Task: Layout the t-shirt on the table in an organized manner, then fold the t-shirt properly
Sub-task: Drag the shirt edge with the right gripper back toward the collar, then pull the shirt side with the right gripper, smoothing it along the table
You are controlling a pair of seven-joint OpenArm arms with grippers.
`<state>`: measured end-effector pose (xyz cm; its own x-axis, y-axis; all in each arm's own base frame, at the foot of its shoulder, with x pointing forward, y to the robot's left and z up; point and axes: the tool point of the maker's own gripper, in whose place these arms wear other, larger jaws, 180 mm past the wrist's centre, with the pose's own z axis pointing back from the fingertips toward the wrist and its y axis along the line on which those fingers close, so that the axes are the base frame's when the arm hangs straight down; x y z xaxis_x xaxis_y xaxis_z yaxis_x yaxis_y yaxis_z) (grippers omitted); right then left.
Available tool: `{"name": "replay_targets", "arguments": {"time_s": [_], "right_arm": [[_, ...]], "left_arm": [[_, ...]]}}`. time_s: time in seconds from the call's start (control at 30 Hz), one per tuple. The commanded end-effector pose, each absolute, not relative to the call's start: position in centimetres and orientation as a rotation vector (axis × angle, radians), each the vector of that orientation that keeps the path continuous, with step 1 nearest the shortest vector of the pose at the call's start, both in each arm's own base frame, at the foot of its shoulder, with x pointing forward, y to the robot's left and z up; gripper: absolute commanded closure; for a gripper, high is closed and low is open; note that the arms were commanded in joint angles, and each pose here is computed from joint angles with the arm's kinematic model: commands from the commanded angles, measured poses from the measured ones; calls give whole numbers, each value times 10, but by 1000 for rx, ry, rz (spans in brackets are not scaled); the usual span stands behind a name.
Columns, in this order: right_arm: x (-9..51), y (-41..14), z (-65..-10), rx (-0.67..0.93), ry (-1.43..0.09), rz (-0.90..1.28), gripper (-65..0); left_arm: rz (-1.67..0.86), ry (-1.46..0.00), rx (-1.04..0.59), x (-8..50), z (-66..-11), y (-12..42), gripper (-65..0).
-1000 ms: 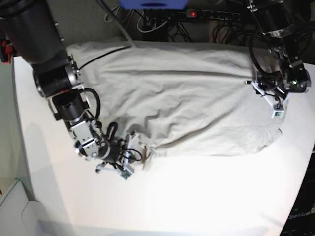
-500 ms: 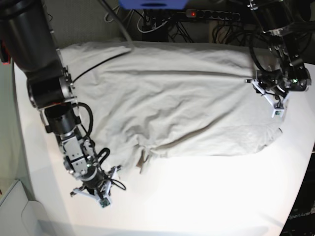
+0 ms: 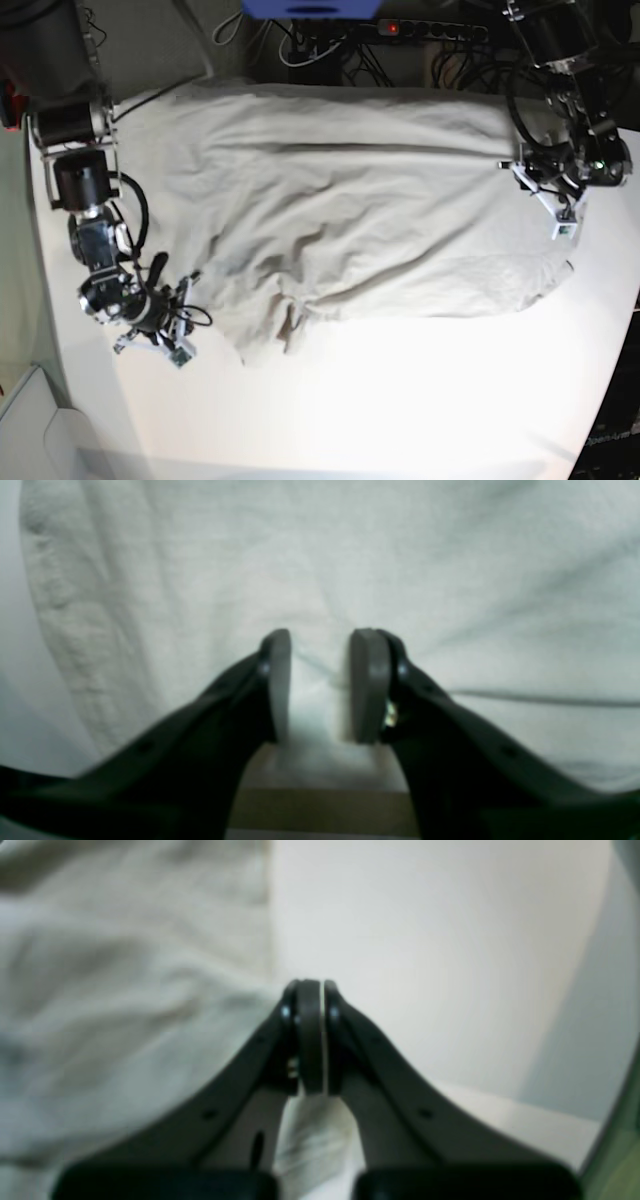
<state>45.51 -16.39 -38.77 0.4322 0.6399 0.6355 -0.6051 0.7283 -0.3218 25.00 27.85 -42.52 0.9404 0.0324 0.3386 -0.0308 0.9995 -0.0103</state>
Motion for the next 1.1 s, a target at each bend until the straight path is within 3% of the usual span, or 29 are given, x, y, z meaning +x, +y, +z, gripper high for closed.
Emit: {"name": "replay_targets", "arguments": {"time_s": [0.0, 0.47, 0.7, 1.07], "right_arm": [[459, -167, -372, -72, -845, 793, 0], [326, -174, -437, -39, -616, 979, 0], [307, -185, -433, -105, -554, 1016, 0], [338, -193, -360, -244, -716, 988, 0]], "left_arm": [[29, -379, 16, 262, -414, 287, -208], [25, -411, 43, 275, -401, 298, -208], [24, -408, 54, 274, -400, 302, -208], [22, -453, 50, 292, -386, 299, -208]]}}
